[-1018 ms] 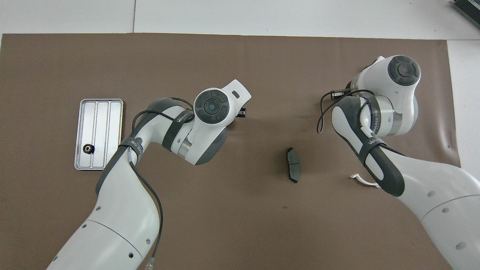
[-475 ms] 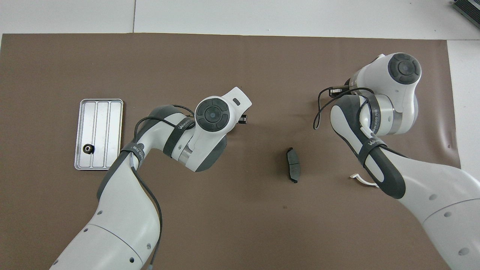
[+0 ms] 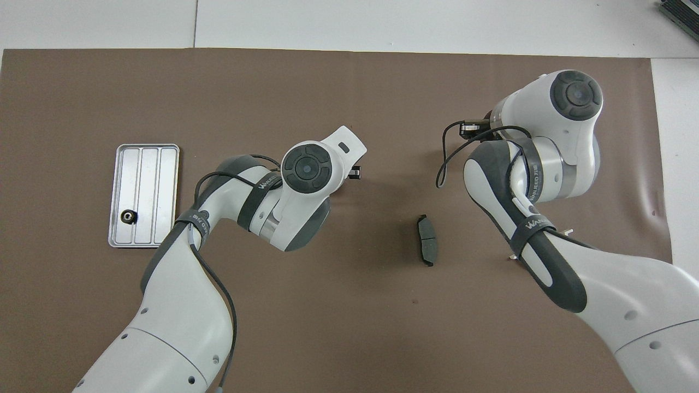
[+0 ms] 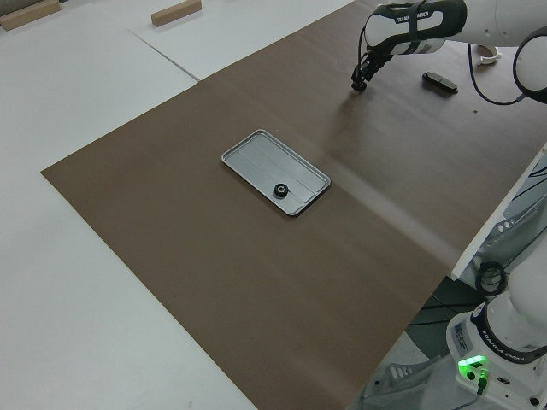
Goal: Pick bearing gear from pile to tray
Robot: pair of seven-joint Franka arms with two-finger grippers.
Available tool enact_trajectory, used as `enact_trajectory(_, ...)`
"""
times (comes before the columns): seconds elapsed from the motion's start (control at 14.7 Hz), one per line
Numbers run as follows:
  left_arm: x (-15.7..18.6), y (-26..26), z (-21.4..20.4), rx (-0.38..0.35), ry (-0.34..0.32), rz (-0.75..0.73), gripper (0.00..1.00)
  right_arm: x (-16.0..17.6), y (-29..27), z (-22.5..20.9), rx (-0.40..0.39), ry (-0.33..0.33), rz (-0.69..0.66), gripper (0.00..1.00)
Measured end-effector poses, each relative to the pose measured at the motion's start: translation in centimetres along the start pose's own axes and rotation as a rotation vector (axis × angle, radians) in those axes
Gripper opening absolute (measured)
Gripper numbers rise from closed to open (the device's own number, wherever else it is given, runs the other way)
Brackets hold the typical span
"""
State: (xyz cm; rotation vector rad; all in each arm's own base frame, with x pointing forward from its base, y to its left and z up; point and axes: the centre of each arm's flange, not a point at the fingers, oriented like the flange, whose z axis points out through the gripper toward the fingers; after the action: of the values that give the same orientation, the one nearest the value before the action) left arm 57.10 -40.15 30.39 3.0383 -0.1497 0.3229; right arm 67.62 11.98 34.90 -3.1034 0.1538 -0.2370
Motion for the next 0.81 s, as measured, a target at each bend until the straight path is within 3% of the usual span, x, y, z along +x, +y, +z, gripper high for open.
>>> enact_trajectory(0.2,-0.3,-0.2,0.5,-0.007,0.009,-0.001,0.62,-0.9,-2.9,0.0,0.008,-0.002,0.015,0.23)
enact_trajectory(0.47,-0.7,-0.4,0.7,-0.011,0.014,-0.009,0.59,-0.8,-2.6,0.0,0.006,-0.002,0.023,0.23)
enact_trajectory(0.68,-0.5,-0.5,0.4,-0.011,0.018,-0.026,0.34,-0.7,-2.4,0.0,0.006,-0.001,0.026,0.23)
enact_trajectory(0.81,-0.4,-0.8,0.3,-0.004,0.013,-0.037,0.34,-0.7,-2.4,0.0,0.006,-0.001,0.026,0.23)
